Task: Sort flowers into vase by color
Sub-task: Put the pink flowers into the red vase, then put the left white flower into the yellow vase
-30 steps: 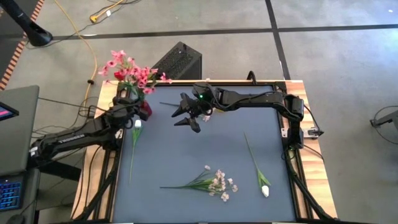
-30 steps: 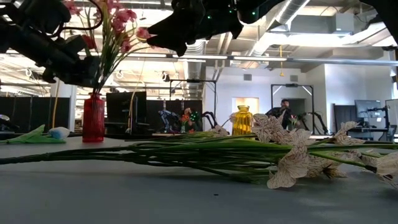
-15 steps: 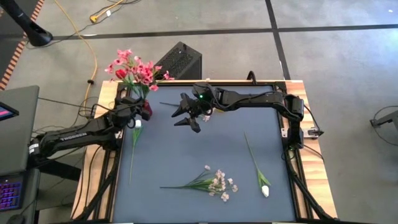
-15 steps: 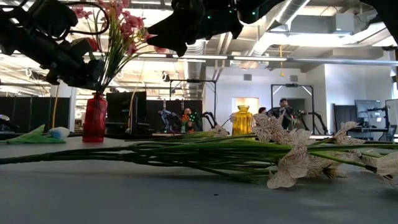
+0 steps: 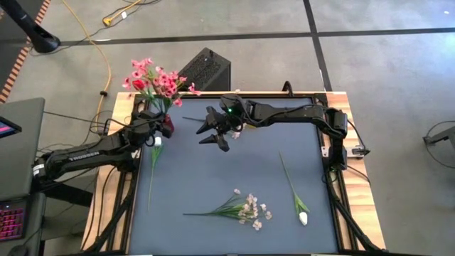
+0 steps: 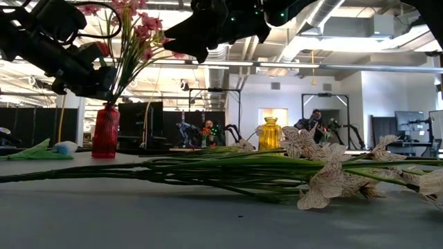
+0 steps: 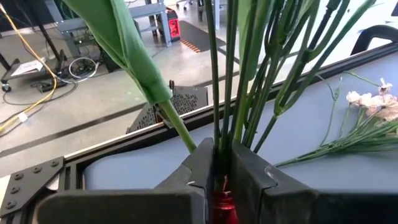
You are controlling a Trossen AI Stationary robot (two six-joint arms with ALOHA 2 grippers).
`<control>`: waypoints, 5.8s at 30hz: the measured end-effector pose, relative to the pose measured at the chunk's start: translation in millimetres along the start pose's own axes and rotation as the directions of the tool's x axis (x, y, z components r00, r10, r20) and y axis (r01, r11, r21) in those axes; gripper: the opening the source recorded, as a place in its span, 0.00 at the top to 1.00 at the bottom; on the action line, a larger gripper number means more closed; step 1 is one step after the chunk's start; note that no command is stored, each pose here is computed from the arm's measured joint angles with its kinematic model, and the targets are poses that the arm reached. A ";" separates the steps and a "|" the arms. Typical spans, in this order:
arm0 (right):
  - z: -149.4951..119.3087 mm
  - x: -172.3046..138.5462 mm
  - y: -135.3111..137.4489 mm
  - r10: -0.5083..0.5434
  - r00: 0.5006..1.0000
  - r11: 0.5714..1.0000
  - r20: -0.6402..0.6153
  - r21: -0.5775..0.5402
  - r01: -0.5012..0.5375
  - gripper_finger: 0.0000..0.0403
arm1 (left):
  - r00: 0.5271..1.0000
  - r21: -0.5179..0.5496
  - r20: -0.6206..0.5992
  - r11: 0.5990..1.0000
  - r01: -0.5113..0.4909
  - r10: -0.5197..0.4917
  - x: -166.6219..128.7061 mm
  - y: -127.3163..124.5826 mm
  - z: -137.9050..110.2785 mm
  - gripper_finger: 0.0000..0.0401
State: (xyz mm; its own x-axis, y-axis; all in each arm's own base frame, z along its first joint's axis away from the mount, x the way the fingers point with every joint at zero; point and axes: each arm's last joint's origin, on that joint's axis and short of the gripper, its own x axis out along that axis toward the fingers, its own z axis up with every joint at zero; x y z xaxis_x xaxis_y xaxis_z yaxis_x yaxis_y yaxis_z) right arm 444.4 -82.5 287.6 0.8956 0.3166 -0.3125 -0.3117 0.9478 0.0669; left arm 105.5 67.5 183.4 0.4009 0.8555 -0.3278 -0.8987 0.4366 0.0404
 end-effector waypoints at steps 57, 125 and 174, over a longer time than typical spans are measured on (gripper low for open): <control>-16.1 18.0 -18.3 -0.040 0.997 0.999 0.063 0.020 0.039 0.44 | 1.000 0.016 0.013 1.000 -0.004 0.004 -11.3 7.2 8.2 0.74; -73.0 90.7 -84.7 -0.070 0.849 0.992 0.524 0.127 0.004 0.44 | 0.987 -0.037 0.043 0.987 0.156 -0.155 -31.9 16.0 20.6 0.64; -50.5 49.2 -99.7 0.037 0.980 0.995 0.194 0.086 -0.055 0.48 | 0.598 -0.336 -0.417 0.728 0.598 -0.684 -68.3 -24.8 5.4 0.69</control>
State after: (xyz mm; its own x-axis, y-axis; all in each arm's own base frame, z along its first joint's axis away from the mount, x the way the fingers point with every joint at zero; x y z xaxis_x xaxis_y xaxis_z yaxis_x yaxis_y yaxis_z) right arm 503.5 -163.4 217.7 0.9280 0.3529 -0.1196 -0.3319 0.9287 0.1654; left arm 101.4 -0.2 209.8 0.7804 0.0967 -0.6177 -0.4741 0.7356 -0.4838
